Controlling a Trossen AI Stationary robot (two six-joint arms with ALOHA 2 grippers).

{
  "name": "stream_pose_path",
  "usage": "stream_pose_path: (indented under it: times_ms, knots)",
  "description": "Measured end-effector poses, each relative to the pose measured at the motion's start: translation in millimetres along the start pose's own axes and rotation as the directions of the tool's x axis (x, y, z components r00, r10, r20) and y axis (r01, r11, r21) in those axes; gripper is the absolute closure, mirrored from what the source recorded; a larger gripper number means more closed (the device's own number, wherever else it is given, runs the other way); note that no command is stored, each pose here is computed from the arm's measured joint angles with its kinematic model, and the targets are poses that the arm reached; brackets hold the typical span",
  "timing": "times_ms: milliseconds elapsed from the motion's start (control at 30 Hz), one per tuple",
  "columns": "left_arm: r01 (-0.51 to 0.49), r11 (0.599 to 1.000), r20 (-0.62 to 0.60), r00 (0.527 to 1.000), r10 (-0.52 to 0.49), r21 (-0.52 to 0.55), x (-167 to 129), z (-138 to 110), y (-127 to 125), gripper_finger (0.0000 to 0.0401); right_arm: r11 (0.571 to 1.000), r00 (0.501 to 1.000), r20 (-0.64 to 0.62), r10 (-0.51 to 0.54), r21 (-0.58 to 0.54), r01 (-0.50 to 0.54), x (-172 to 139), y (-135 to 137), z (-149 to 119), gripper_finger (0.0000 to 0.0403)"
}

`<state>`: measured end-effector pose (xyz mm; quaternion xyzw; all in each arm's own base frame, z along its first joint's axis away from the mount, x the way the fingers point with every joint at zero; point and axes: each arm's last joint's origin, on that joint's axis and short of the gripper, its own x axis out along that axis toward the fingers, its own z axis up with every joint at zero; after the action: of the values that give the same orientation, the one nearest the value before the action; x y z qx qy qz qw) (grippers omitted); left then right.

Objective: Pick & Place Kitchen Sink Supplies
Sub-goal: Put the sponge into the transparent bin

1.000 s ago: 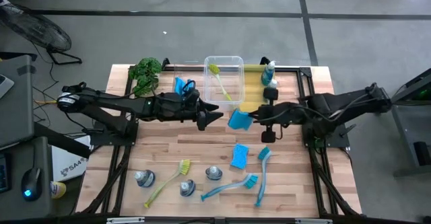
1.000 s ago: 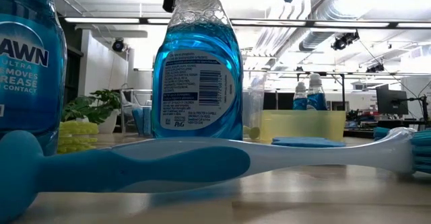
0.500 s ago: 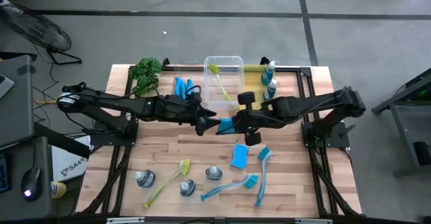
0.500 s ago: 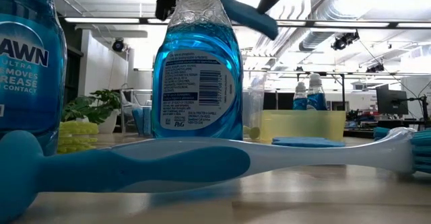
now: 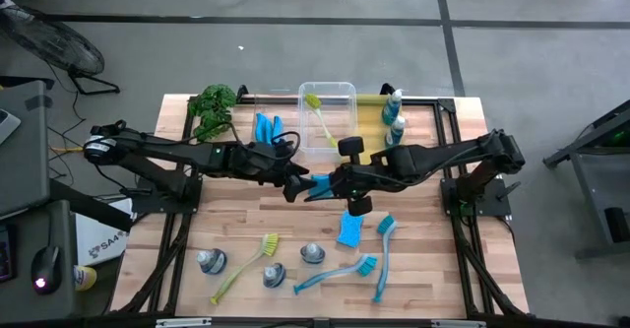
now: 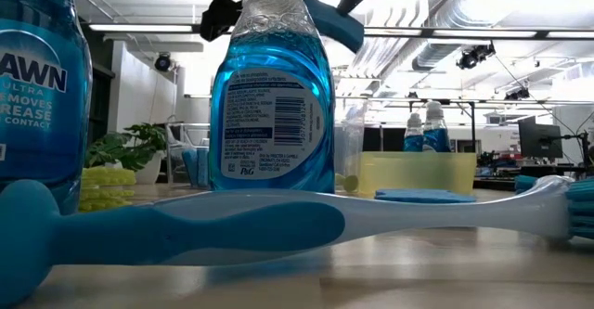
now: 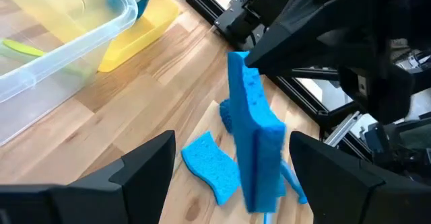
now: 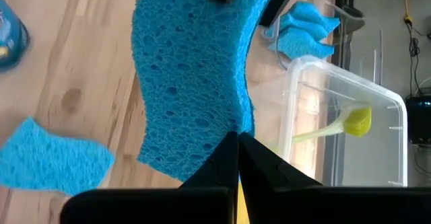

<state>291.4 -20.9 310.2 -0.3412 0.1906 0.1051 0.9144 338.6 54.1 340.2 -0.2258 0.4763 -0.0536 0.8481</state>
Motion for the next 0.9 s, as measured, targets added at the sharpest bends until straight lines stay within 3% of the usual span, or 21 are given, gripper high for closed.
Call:
stream_pose_path:
  times_ms: [433, 900]
  knots:
    - [0.004, 1.000, -0.019, 1.000, -0.004, 0.001, 0.0, -1.1, 0.4, 0.0125, 0.999, 0.998, 0.061, -0.005, 0.046, 0.002, -0.2, -1.0, 6.2, 0.0403]
    - [0.038, 0.999, -0.048, 0.998, -0.038, 0.000, -0.1, -1.9, -0.8, 0.0263, 0.997, 0.997, 0.054, 0.047, 0.053, -0.050, 5.0, 2.7, 6.7, 0.0403]
